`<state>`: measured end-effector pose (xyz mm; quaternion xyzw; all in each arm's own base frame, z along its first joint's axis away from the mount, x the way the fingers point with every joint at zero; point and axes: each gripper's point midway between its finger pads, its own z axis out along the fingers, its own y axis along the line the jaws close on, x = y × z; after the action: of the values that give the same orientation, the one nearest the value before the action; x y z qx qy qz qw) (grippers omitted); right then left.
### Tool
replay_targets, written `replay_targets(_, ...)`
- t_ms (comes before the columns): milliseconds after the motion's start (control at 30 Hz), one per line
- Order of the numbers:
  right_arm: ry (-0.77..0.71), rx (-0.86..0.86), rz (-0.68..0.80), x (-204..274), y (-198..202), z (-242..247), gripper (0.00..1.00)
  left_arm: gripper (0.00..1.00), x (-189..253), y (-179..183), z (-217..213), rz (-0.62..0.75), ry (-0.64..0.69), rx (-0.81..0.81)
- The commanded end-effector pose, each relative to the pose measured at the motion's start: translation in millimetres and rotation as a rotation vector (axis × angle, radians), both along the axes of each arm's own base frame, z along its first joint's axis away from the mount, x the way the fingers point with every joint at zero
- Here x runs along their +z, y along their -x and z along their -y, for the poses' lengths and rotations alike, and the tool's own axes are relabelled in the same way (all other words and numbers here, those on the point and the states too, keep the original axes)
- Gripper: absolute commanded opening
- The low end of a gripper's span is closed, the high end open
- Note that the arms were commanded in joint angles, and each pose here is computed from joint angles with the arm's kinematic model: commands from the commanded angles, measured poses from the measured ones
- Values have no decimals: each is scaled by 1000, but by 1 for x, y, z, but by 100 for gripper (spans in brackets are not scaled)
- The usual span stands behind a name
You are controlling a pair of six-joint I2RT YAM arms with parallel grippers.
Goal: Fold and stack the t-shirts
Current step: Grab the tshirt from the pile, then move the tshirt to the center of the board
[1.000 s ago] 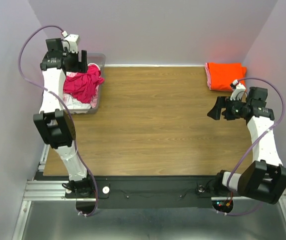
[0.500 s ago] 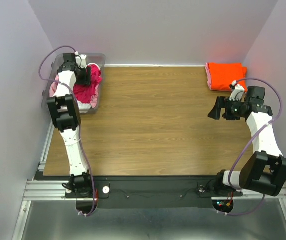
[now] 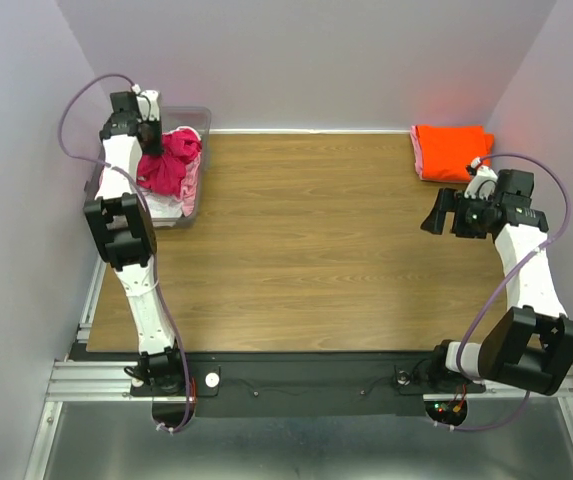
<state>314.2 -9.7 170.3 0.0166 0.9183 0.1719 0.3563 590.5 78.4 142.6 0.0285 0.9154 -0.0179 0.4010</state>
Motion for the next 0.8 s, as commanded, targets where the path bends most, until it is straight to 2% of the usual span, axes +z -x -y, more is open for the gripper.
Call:
replay_targets(0, 26, 26, 123, 35, -13, 0, 100, 0, 168, 9, -2, 343, -50, 3)
replay_targets(133, 22, 68, 159, 41, -11, -5, 100, 0, 227, 25, 11, 456, -34, -41)
replay_targets(267, 24, 87, 194, 46, -12, -8, 100, 0, 286, 51, 44, 571, 3, -136)
replay_targets(433, 8, 109, 222, 54, -18, -11, 100, 0, 333, 92, 142, 656, 95, -374)
replay_targets(467, -3, 115, 221, 55, -18, -13, 100, 0, 347, 104, 151, 682, 100, -401)
replay_targets(500, -5, 116, 219, 56, -19, -13, 100, 0, 349, 118, 198, 682, 137, -503)
replay_targets(600, -14, 115, 213, 56, -22, -13, 100, 0, 374, 151, 248, 738, 180, -613)
replay_targets(633, -17, 115, 215, 58, -23, -13, 100, 0, 382, 167, 278, 756, 205, -680)
replay_targets(733, -28, 114, 210, 57, -24, -14, 100, 0, 417, 213, 330, 857, 248, -822)
replay_targets(767, -33, 111, 202, 55, -25, -14, 100, 0, 440, 227, 337, 928, 264, -847)
